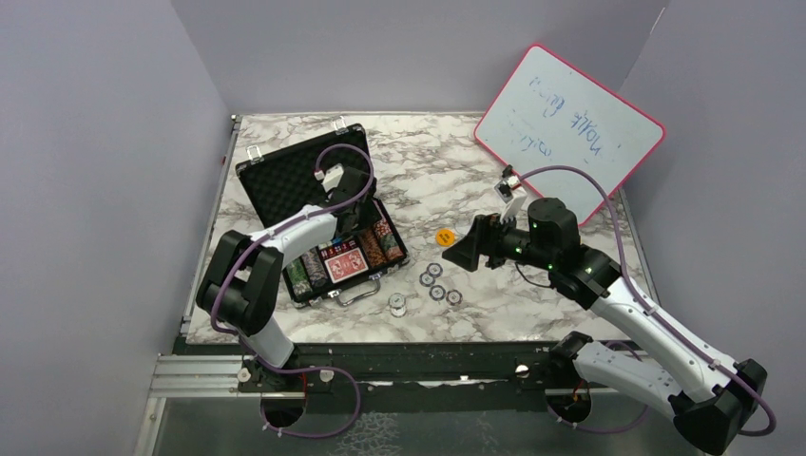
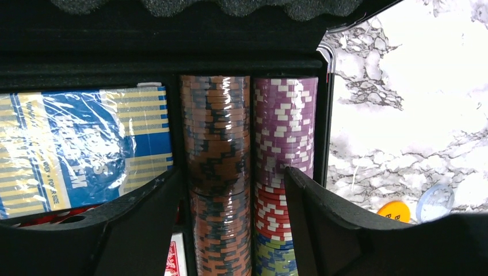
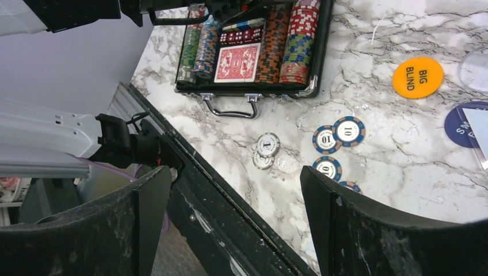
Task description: Pack up texas hold em set
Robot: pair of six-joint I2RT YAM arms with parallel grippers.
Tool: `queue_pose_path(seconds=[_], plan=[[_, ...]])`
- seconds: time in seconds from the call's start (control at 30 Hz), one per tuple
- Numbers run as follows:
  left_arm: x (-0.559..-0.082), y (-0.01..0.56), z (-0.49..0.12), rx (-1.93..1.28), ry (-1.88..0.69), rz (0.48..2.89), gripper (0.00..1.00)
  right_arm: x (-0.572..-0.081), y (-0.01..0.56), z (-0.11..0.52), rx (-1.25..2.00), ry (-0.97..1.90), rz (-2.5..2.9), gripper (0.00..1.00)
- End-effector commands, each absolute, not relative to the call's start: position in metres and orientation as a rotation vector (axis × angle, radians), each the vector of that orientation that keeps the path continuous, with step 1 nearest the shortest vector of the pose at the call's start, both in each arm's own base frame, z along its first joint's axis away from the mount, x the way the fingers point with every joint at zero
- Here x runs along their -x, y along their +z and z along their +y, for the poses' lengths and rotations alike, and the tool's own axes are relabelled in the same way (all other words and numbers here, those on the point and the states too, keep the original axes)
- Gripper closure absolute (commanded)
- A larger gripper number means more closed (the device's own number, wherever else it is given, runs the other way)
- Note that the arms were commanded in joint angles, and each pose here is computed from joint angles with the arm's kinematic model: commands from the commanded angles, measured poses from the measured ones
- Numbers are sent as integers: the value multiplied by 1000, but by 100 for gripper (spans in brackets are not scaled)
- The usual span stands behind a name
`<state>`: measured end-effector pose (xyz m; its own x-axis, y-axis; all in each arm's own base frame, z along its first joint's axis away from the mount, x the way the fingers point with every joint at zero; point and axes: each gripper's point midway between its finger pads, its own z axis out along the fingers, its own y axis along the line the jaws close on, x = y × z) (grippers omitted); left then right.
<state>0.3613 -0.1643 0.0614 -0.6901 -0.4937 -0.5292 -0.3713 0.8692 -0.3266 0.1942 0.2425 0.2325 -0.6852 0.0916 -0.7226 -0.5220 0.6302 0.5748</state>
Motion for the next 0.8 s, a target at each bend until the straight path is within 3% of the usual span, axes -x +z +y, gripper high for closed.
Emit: queue_pose_path(seconds=[0.0, 0.27, 0.53, 0.67, 0.77], plan=[[-361, 82, -165, 565, -265, 2389, 32, -194, 233, 239, 336, 1026, 2089, 14], [-364, 145, -162, 431, -332, 2253, 32, -205, 217, 229, 314, 911, 2133, 15], [-335, 224, -165, 136, -498, 2025, 29, -236, 167, 212, 268, 632, 2250, 21], [-320, 239, -158, 30, -504, 1917, 20, -257, 134, 208, 260, 472, 2348, 23], [-312, 234, -147, 37, -473, 1884, 3, -275, 109, 192, 215, 267, 2403, 23]])
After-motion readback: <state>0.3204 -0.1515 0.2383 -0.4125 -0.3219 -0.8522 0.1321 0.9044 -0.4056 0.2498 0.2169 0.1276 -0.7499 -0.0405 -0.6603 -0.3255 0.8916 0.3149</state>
